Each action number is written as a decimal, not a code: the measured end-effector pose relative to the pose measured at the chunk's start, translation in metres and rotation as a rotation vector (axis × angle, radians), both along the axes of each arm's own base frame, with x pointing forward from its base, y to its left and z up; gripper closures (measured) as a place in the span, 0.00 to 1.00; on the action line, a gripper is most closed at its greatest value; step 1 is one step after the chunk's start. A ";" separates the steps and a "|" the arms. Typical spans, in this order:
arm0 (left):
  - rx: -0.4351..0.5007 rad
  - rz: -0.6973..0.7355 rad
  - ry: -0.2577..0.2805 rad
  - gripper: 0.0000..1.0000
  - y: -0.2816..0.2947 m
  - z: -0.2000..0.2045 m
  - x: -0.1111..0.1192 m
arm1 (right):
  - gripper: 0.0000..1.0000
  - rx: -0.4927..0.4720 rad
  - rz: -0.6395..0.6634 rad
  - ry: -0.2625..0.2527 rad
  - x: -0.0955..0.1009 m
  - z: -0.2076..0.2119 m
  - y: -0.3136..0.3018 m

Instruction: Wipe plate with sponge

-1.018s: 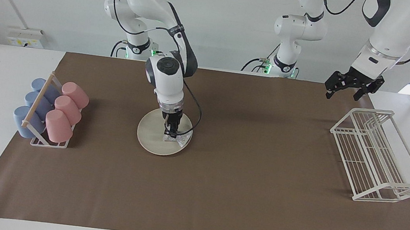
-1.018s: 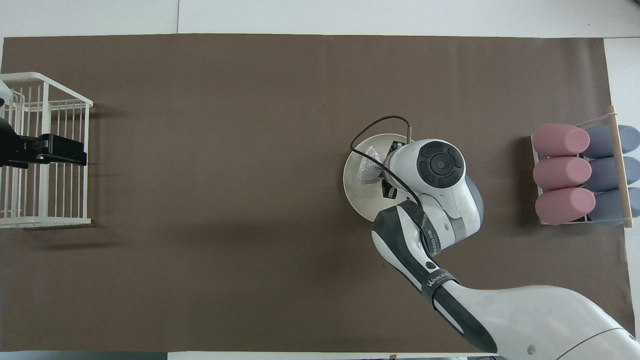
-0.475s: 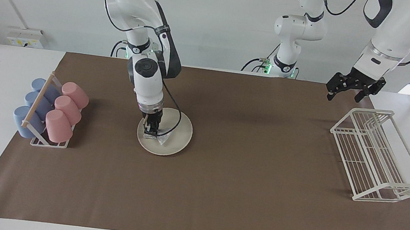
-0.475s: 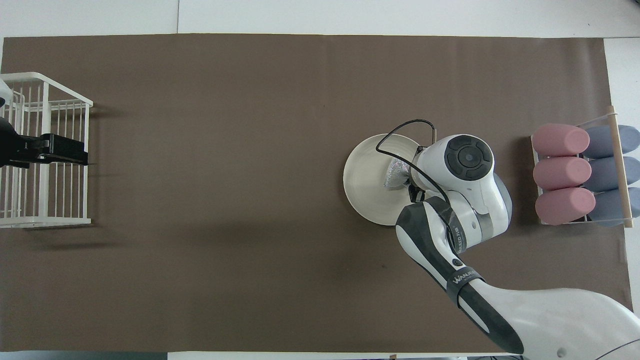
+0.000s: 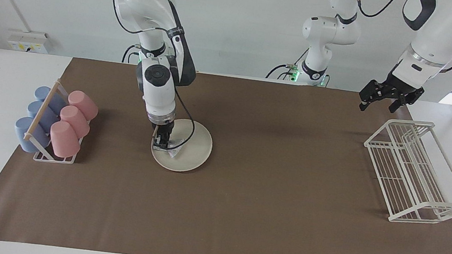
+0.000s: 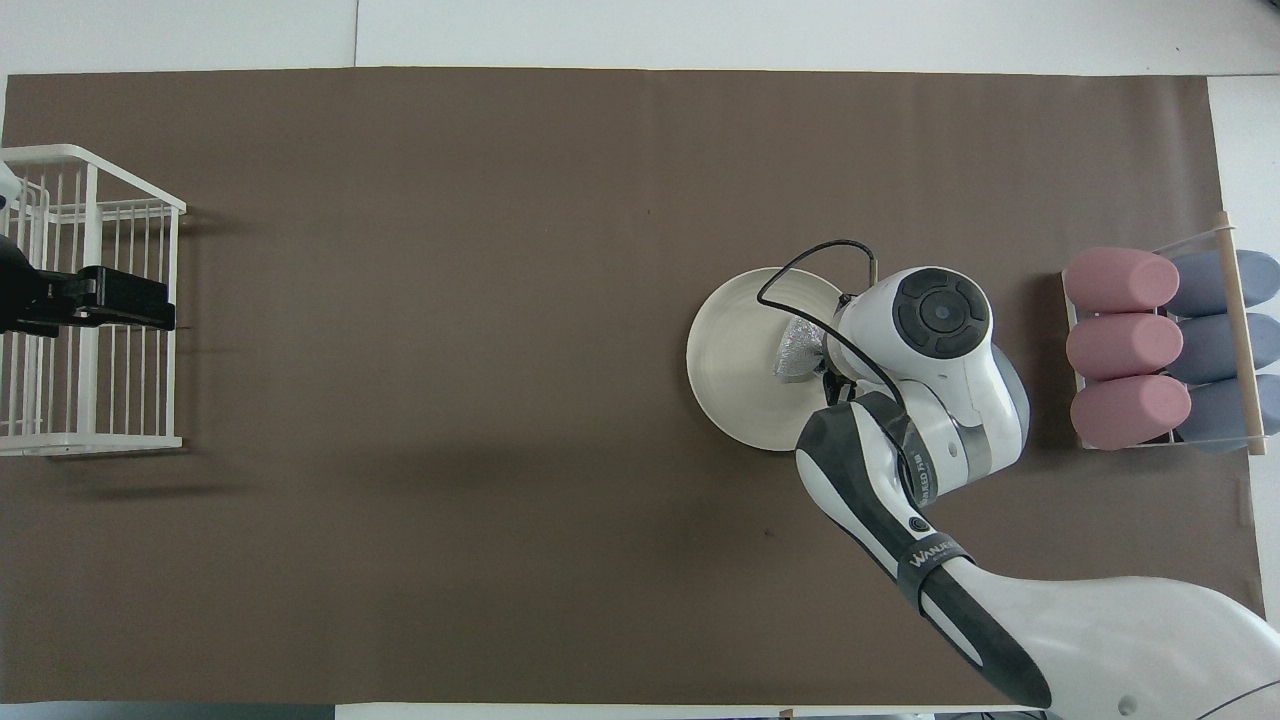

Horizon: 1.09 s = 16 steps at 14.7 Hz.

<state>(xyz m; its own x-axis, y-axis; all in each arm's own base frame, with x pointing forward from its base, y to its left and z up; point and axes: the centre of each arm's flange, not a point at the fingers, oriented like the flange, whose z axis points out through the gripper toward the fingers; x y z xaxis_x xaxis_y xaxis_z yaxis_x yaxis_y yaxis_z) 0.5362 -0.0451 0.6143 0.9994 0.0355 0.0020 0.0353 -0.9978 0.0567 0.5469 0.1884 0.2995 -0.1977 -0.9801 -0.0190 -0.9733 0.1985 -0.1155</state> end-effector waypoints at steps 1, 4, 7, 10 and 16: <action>-0.003 0.004 0.000 0.00 0.000 0.000 0.000 | 0.90 0.008 -0.002 -0.012 -0.002 0.000 0.011; -0.004 0.006 0.001 0.00 0.000 0.000 0.000 | 0.90 0.028 -0.017 -0.028 -0.011 0.002 0.047; -0.004 0.006 0.001 0.00 0.000 0.000 0.000 | 0.90 0.054 -0.042 -0.036 -0.015 0.003 0.074; -0.004 0.006 0.001 0.00 0.000 0.000 0.000 | 0.90 0.103 -0.062 -0.035 -0.009 0.008 0.095; -0.004 0.008 0.001 0.00 0.000 0.000 0.000 | 0.90 0.077 -0.074 0.021 -0.006 0.010 0.094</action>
<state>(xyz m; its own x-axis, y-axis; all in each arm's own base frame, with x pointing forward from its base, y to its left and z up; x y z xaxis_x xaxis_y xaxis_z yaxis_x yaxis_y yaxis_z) 0.5362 -0.0450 0.6143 0.9991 0.0434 0.0012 0.0432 -0.9972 0.0610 0.5413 0.2824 0.3095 -0.2711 -0.9585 -0.0884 -0.9575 0.2779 -0.0770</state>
